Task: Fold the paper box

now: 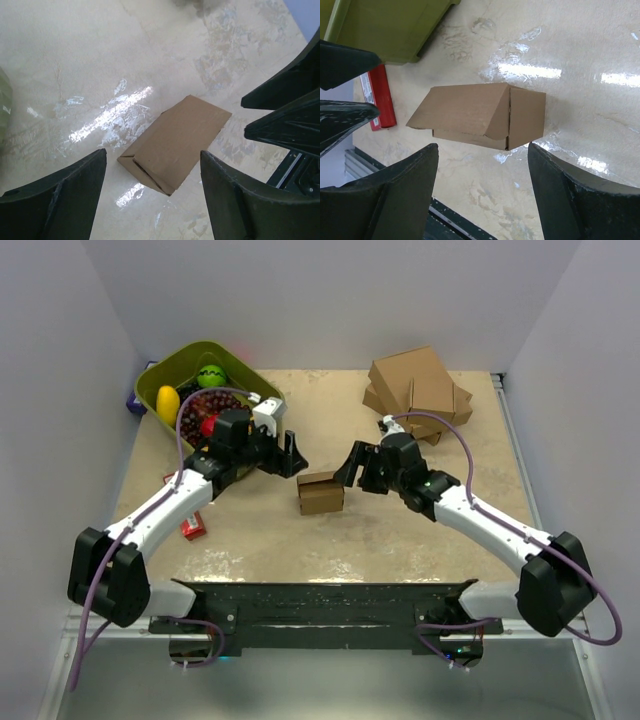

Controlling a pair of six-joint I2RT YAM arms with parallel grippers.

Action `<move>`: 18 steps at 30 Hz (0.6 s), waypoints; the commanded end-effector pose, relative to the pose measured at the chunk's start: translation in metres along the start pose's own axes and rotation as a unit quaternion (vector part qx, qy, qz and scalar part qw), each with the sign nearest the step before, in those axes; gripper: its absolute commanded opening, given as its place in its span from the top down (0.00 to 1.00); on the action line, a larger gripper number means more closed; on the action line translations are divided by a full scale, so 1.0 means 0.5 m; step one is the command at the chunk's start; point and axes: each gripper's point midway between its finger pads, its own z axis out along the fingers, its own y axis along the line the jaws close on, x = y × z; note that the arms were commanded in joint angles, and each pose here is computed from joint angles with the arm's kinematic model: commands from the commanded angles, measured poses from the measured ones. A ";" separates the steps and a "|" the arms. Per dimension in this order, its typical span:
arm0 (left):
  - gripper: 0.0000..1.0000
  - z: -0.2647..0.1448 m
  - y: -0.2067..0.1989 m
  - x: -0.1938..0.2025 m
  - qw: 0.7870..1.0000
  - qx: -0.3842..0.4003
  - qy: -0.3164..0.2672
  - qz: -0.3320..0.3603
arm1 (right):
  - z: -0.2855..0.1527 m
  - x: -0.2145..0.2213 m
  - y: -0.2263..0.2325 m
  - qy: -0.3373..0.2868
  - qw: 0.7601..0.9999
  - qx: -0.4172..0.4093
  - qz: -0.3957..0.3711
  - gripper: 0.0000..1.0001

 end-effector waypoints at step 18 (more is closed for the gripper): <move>0.23 -0.012 -0.002 0.040 0.999 0.005 -0.014 -0.044 | 0.040 -0.017 0.012 -0.013 1.000 -0.005 0.016 0.28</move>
